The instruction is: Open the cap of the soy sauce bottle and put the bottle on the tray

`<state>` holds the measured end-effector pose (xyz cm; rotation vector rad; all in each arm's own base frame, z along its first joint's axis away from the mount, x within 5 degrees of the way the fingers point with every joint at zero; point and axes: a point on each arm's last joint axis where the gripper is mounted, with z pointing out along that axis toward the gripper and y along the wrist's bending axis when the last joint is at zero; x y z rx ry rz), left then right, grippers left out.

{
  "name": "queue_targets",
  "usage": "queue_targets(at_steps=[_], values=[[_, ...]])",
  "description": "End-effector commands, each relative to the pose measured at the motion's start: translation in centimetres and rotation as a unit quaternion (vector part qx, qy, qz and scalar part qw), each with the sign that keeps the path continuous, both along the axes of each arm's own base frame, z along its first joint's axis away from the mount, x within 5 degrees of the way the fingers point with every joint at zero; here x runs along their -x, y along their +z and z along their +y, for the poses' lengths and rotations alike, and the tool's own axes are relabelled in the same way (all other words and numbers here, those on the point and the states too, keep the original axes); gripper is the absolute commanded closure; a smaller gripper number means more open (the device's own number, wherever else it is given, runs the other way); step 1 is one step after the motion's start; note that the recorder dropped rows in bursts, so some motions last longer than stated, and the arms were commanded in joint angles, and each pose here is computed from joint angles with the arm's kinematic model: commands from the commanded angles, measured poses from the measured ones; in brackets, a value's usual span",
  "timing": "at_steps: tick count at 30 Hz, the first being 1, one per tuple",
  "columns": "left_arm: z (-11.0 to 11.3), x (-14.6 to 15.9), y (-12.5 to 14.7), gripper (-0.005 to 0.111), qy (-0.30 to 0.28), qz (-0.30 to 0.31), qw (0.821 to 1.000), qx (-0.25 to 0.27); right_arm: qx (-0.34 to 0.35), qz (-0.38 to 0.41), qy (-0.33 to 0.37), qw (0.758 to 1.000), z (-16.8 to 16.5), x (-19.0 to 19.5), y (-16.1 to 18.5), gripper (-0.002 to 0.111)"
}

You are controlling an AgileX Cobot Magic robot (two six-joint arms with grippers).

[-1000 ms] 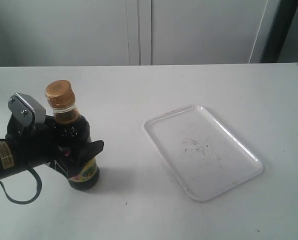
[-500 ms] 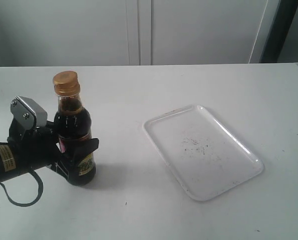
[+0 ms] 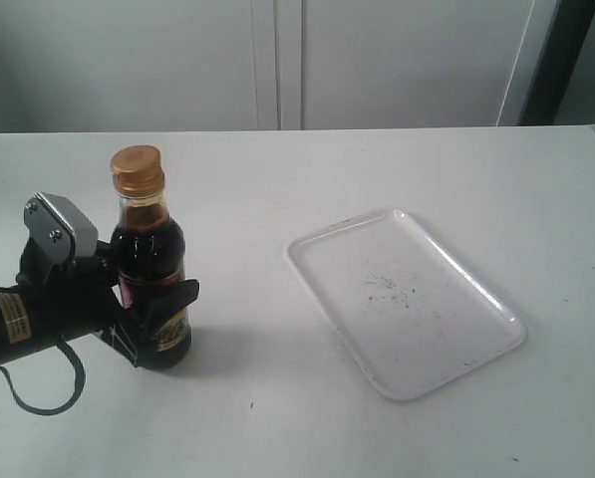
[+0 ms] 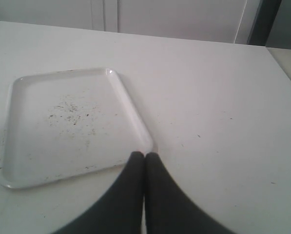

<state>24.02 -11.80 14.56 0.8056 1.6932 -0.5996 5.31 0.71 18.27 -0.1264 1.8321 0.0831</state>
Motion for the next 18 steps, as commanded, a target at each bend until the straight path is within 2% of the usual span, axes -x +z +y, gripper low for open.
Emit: queue_targets(at_steps=[1,4,9,10,13,18], values=[[-0.1,0.3,-0.1,0.106,-0.010,-0.003,1.000,-0.010,0.032,-0.008,-0.004,0.999,-0.2,0.0,0.0,0.108],[-0.1,0.3,-0.1,0.106,-0.010,-0.003,1.000,-0.010,0.069,-0.041,-0.006,0.997,-0.4,-0.1,0.5,0.108],[0.0,0.3,-0.1,0.106,-0.011,-0.006,1.000,-0.014,0.066,-0.128,0.000,0.990,-0.2,-0.3,2.0,0.108],[0.0,0.3,-0.1,0.106,-0.013,-0.010,1.000,-0.017,0.052,-0.145,0.000,0.988,-0.1,-0.3,2.4,0.108],[0.0,0.3,-0.1,0.106,-0.013,-0.010,1.000,-0.017,-0.089,-0.176,-0.010,0.980,-0.1,-0.2,3.2,0.108],[0.0,0.3,-0.1,0.106,-0.013,-0.010,1.000,-0.017,-0.179,-0.271,-0.012,0.946,-0.3,0.2,5.2,0.108]])
